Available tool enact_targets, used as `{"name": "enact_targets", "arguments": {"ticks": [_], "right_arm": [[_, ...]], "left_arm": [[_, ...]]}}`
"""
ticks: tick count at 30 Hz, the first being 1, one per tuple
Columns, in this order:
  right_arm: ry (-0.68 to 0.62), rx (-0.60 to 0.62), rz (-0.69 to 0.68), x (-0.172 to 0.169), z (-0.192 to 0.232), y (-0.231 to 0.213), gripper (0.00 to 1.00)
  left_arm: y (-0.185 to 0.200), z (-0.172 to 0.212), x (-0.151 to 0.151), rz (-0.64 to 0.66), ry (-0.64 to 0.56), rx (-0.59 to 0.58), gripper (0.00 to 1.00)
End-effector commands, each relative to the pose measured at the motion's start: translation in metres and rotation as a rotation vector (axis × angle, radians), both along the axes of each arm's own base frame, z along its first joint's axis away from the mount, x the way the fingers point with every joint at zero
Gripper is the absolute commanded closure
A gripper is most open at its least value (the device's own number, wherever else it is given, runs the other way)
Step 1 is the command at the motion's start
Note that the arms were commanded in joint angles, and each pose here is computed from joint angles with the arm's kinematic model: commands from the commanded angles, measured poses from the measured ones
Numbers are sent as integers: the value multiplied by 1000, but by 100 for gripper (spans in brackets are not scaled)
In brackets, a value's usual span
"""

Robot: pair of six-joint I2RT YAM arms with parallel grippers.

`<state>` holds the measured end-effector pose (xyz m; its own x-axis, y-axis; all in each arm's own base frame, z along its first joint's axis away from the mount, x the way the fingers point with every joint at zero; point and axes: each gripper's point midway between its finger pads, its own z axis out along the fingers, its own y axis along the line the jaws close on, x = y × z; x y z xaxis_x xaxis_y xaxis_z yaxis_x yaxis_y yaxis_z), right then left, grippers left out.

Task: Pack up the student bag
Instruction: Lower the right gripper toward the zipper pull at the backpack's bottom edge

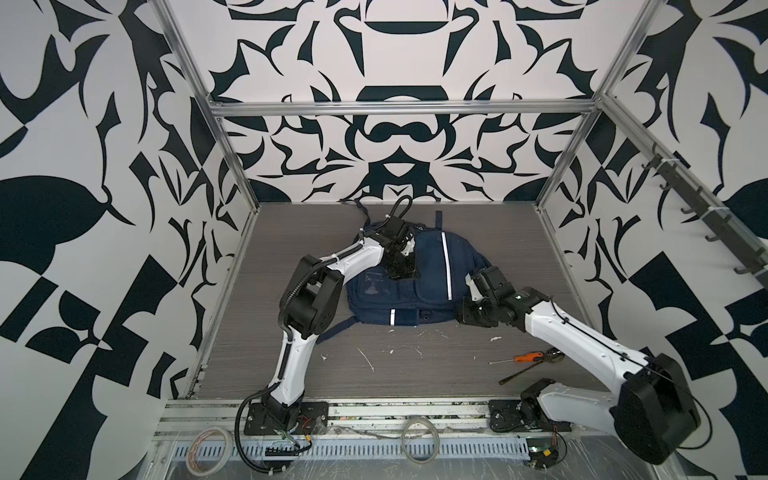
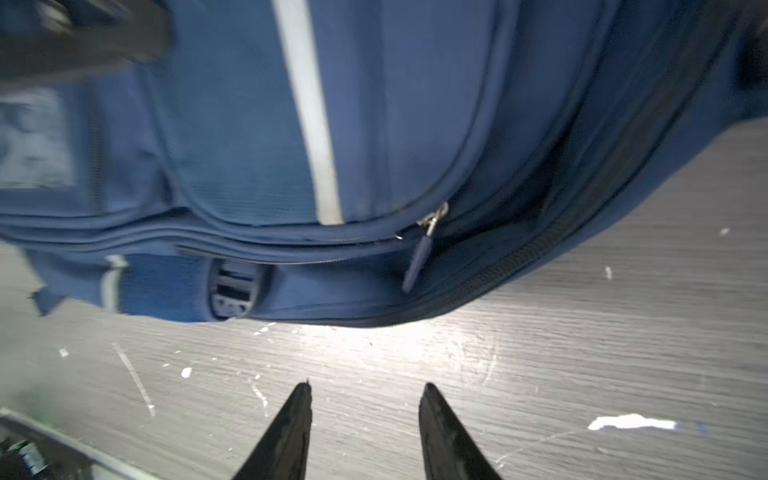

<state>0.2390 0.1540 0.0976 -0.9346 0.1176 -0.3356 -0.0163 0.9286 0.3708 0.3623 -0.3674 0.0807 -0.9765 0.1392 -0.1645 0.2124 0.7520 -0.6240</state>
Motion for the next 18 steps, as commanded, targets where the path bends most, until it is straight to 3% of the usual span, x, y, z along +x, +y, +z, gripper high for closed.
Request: {"name": "enact_targets", "arguments": {"ticks": [1, 5, 9, 18], "right_arm": [[-147, 32, 24, 15, 33, 3, 55], [-281, 35, 73, 24, 66, 4, 55], [-342, -7, 109, 26, 80, 0, 57], [-348, 18, 149, 34, 74, 10, 58]], "left_arm": [[-7, 52, 4, 4, -44, -165, 100], [-1, 88, 4, 33, -2, -309, 100], [15, 101, 6, 88, 78, -425, 100], [30, 118, 6, 82, 75, -435, 100]]}}
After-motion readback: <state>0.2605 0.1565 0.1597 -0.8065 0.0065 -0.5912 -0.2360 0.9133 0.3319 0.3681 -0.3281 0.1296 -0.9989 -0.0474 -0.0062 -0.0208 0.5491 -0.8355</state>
